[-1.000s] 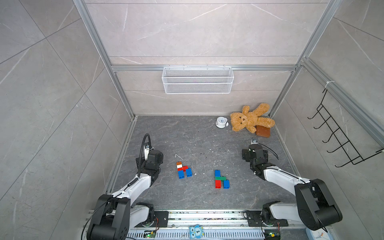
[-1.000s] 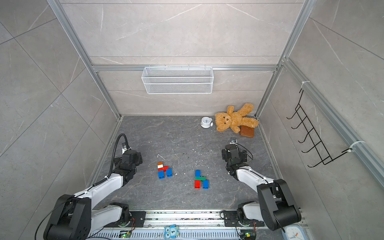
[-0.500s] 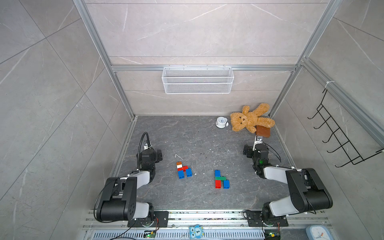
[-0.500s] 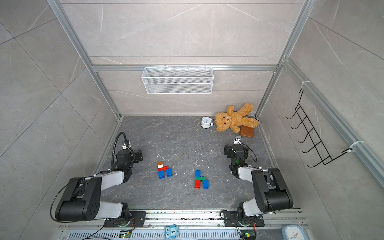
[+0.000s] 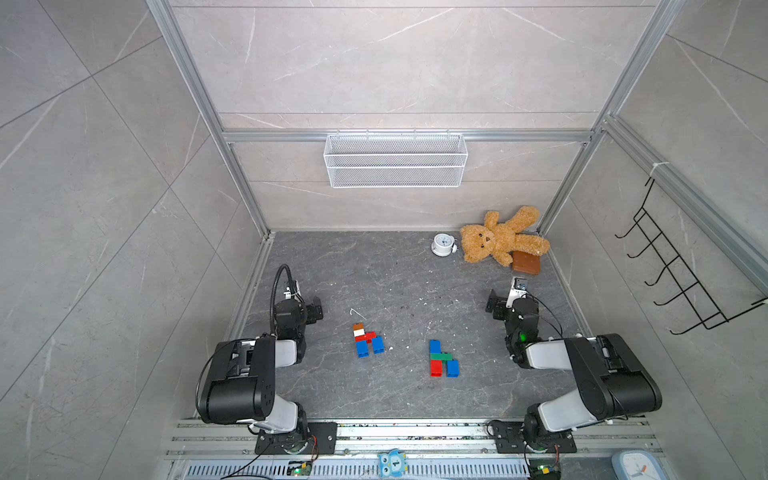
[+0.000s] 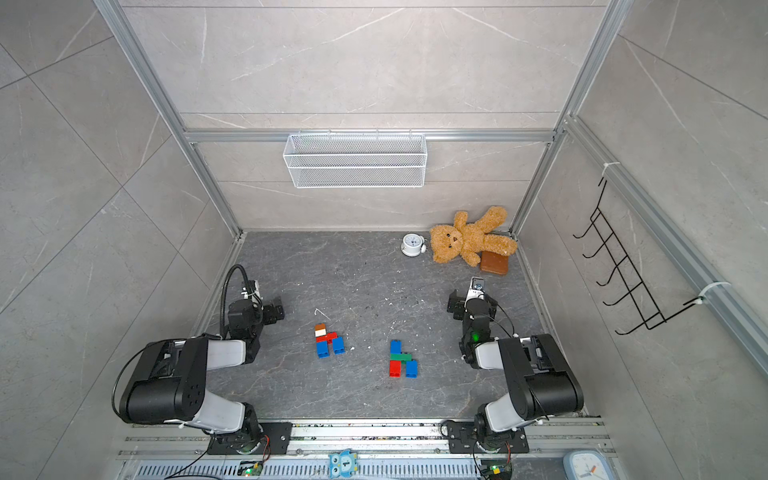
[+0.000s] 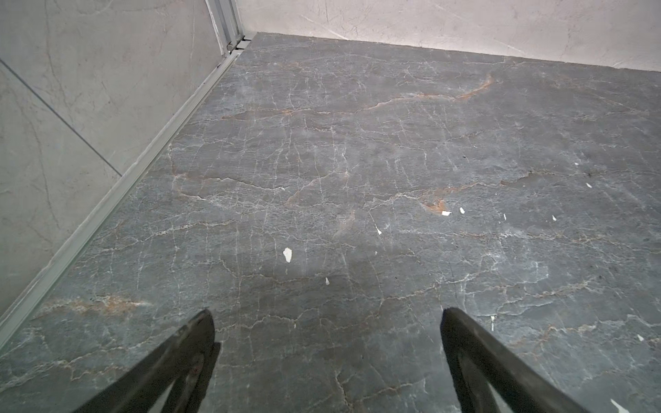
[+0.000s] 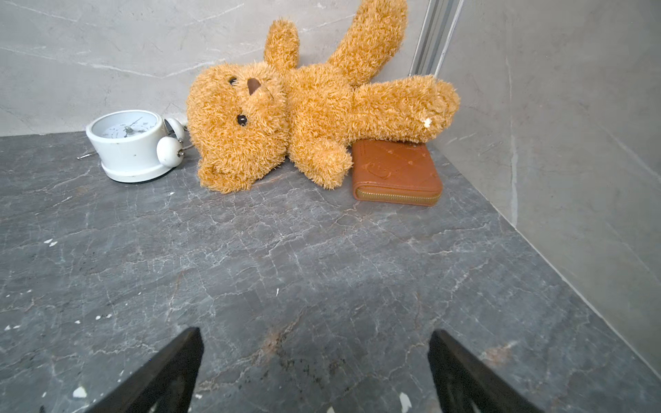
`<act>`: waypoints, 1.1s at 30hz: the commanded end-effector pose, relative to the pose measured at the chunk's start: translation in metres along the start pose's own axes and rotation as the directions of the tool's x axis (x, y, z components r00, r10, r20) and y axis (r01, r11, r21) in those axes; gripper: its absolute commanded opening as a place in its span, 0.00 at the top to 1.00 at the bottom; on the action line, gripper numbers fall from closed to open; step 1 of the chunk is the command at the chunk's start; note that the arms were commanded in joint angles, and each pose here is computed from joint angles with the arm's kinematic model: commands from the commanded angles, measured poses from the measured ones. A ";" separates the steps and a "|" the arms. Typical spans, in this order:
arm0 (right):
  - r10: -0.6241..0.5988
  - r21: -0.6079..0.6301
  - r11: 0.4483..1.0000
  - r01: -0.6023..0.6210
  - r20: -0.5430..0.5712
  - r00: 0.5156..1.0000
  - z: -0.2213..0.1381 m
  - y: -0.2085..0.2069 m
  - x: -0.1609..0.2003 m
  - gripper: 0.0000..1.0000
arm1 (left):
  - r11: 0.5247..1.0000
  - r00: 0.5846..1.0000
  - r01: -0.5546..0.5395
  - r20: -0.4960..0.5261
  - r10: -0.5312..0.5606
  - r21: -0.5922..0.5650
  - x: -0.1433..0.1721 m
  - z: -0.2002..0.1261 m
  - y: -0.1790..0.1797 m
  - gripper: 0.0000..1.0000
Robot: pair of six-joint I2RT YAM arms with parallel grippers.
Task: Assemble the letter h with lego
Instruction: Reset both arms
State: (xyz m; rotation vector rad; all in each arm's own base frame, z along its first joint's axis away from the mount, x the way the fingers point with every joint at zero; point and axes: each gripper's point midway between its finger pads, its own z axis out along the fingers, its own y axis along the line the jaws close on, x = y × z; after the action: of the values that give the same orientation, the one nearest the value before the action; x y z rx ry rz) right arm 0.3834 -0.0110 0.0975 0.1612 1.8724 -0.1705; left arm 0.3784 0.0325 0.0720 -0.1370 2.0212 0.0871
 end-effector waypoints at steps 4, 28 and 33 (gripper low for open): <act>0.003 -0.006 1.000 -0.003 0.024 1.000 -0.001 0.002 -0.004 0.00 | 1.000 0.998 -0.013 0.061 0.012 0.021 -0.014 -0.001 -0.004 0.00; 0.003 -0.010 1.000 -0.003 0.021 1.000 -0.001 0.003 -0.003 0.00 | 0.998 0.997 -0.041 0.066 0.037 0.057 -0.014 -0.002 -0.013 0.00; 0.004 -0.009 1.000 -0.003 0.023 1.000 -0.001 0.002 -0.003 0.00 | 0.997 0.997 -0.041 0.065 0.038 0.057 -0.014 -0.002 -0.013 0.00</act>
State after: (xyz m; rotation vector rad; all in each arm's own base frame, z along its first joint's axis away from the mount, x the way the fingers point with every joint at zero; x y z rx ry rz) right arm 0.3845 -0.0108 0.1011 0.1630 1.8568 -0.1668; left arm 0.3810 0.0212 0.0753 -0.0846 2.0080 0.0476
